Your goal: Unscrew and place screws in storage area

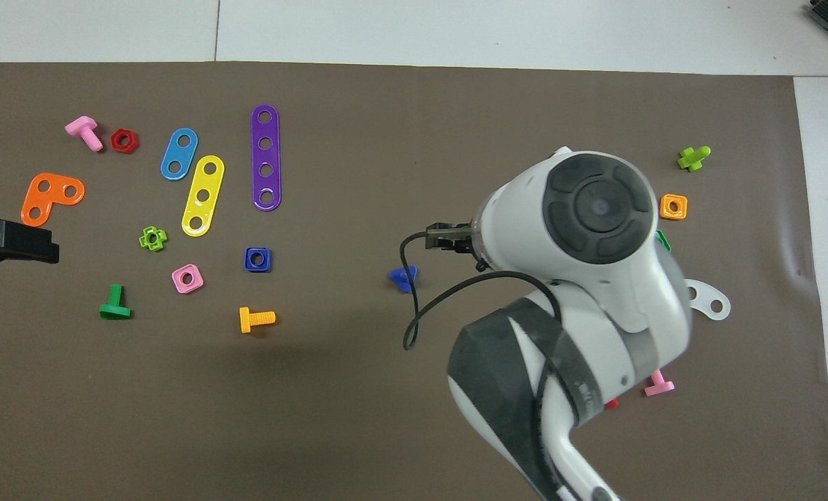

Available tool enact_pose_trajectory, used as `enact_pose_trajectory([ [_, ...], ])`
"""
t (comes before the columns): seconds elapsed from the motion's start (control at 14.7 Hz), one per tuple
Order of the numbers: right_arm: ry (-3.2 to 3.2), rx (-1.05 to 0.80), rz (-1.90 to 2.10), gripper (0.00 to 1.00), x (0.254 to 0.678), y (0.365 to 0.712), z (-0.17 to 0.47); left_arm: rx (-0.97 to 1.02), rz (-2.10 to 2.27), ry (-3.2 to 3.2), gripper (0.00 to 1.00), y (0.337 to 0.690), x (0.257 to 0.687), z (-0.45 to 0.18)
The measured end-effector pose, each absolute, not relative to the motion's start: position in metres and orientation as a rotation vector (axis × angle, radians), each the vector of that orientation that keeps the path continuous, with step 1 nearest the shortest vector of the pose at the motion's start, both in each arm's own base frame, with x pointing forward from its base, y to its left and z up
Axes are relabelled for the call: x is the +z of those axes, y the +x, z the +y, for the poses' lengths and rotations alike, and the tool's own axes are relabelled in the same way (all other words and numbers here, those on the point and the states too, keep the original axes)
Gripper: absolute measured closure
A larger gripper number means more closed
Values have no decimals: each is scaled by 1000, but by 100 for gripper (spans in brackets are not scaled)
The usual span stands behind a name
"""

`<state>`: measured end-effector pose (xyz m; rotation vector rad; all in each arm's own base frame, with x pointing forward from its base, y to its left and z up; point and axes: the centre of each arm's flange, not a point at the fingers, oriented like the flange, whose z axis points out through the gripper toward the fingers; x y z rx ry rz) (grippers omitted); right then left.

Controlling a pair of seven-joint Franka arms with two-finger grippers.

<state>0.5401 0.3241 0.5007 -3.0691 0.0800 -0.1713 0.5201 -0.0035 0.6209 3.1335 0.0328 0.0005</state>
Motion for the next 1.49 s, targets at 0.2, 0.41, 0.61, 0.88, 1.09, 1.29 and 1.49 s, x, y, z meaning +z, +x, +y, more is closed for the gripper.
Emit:
enact_pose_trajectory([
  [0.2, -3070, -164, 68, 6, 459, 537, 362, -4, 34, 3134, 0, 521, 619, -3],
  [0.41, -3065, -163, 45, 11, 421, 535, 389, -5, 35, 3134, 0, 521, 619, -3],
  [0.61, -3086, -140, 2, 15, 391, 529, 403, -6, 47, 3133, 0, 521, 619, 1],
  [0.88, -3159, -124, -93, 22, 343, 512, 426, -6, 56, 3132, 0, 521, 619, 3],
  [1.09, -3161, -146, -87, 24, 329, 513, 422, -6, 56, 3132, 0, 521, 619, 3],
  [1.29, -3157, -155, -76, 27, 323, 515, 416, -6, 57, 3132, 0, 521, 619, 3],
  [1.49, -3151, -164, -58, 30, 318, 515, 412, -6, 57, 3132, 0, 521, 619, 3],
])
